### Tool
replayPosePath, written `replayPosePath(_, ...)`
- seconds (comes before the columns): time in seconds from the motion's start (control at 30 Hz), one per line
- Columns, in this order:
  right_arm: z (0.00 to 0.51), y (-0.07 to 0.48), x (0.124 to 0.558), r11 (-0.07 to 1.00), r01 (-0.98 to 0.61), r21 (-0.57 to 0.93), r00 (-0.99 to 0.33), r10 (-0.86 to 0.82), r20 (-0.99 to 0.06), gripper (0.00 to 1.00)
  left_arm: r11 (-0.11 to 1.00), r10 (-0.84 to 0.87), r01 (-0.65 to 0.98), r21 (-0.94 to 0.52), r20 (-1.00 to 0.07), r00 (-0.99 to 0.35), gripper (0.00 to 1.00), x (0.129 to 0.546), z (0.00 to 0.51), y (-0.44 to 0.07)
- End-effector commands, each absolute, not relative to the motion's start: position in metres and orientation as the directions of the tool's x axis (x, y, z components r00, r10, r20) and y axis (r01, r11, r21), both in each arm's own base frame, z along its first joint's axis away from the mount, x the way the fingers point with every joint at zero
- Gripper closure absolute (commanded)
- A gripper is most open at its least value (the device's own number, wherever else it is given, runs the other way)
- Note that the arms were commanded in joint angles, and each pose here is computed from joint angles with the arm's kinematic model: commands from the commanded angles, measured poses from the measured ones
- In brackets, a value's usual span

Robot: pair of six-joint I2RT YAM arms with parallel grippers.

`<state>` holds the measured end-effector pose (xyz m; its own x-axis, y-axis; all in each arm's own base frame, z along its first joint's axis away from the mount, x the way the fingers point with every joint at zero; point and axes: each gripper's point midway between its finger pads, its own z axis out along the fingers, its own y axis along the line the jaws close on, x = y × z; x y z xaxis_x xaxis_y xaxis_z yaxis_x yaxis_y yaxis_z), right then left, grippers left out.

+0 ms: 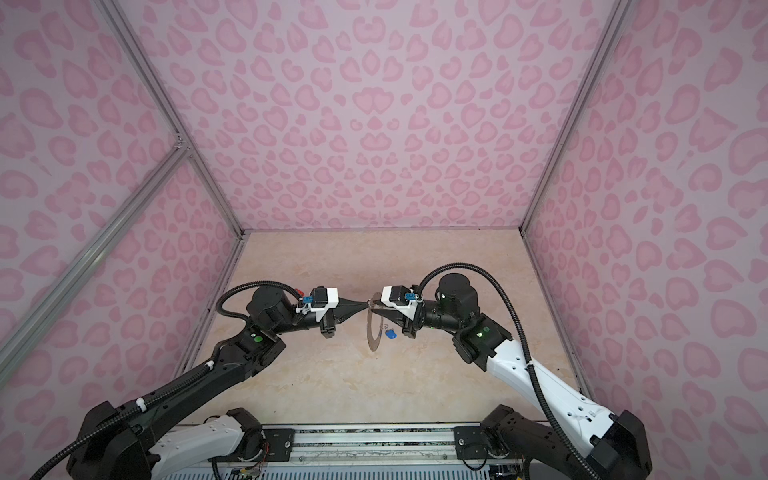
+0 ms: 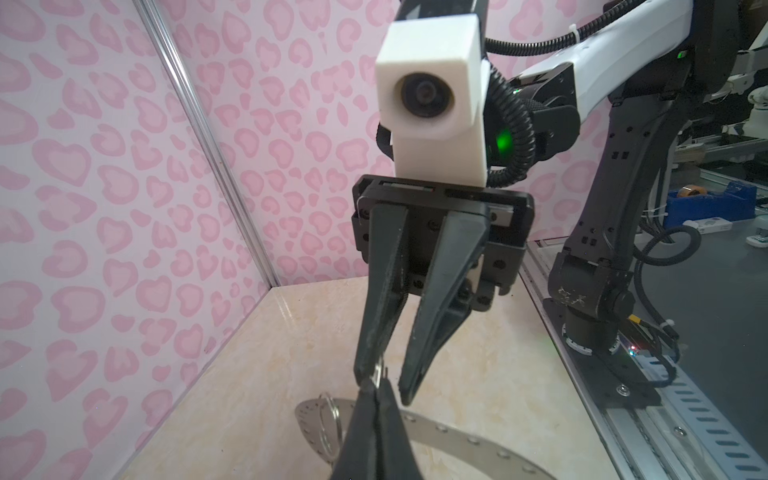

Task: Put the keys on the keyring
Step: 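Open the right gripper and regrip the split ring beside the left gripper, then open the left gripper off the split ring while the right gripper holds the plate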

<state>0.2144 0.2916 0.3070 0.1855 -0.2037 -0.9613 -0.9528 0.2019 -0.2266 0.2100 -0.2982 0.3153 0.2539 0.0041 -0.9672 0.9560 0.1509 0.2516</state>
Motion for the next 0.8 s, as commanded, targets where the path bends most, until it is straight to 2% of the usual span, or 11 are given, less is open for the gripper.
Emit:
replayPosePath(0.0, 0.316, 0.296, 0.210, 0.171, -0.961, -0.216, 0.189, -0.162, -0.969, 0.82, 0.141, -0.032, 0.947, 0.288, -0.955, 0.295, 0.97, 0.206, 0.326, -0.298)
replayPosePath(0.2, 0.314, 0.298, 0.210, 0.154, -0.966, -0.206, 0.182, -0.158, -0.971, 0.90, 0.136, -0.034, 0.949, 0.286, -0.956, 0.293, 0.97, 0.205, 0.326, -0.299)
replayPosePath(0.33, 0.314, 0.299, 0.210, 0.152, -0.967, -0.205, 0.183, -0.151, -0.972, 1.00, 0.135, -0.029, 0.949, 0.284, -0.957, 0.290, 0.97, 0.205, 0.324, -0.299)
replayPosePath(0.4, 0.310, 0.299, 0.210, 0.147, -0.967, -0.208, 0.182, -0.168, -0.969, 1.00, 0.140, -0.024, 0.949, 0.283, -0.957, 0.289, 0.97, 0.206, 0.323, -0.298)
replayPosePath(0.43, 0.307, 0.298, 0.211, 0.150, -0.965, -0.214, 0.185, -0.188, -0.965, 1.00, 0.150, -0.019, 0.948, 0.282, -0.957, 0.288, 0.92, 0.207, 0.323, -0.298)
replayPosePath(0.5, 0.300, 0.296, 0.212, 0.156, -0.959, -0.236, 0.198, -0.224, -0.954, 1.00, 0.197, 0.006, 0.938, 0.284, -0.958, 0.288, 0.71, 0.214, 0.322, -0.295)
replayPosePath(0.57, 0.294, 0.292, 0.216, 0.176, -0.942, -0.285, 0.233, -0.263, -0.936, 1.00, 0.269, 0.043, 0.914, 0.302, -0.952, 0.302, 0.58, 0.222, 0.320, -0.288)
replayPosePath(0.63, 0.287, 0.289, 0.219, 0.195, -0.914, -0.355, 0.287, -0.308, -0.907, 1.00, 0.311, 0.088, 0.888, 0.338, -0.941, 0.327, 0.54, 0.225, 0.319, -0.280)
replayPosePath(0.77, 0.284, 0.290, 0.218, 0.211, -0.823, -0.528, 0.438, -0.358, -0.825, 1.00, 0.323, 0.202, 0.862, 0.391, -0.918, 0.341, 0.53, 0.225, 0.308, -0.271)
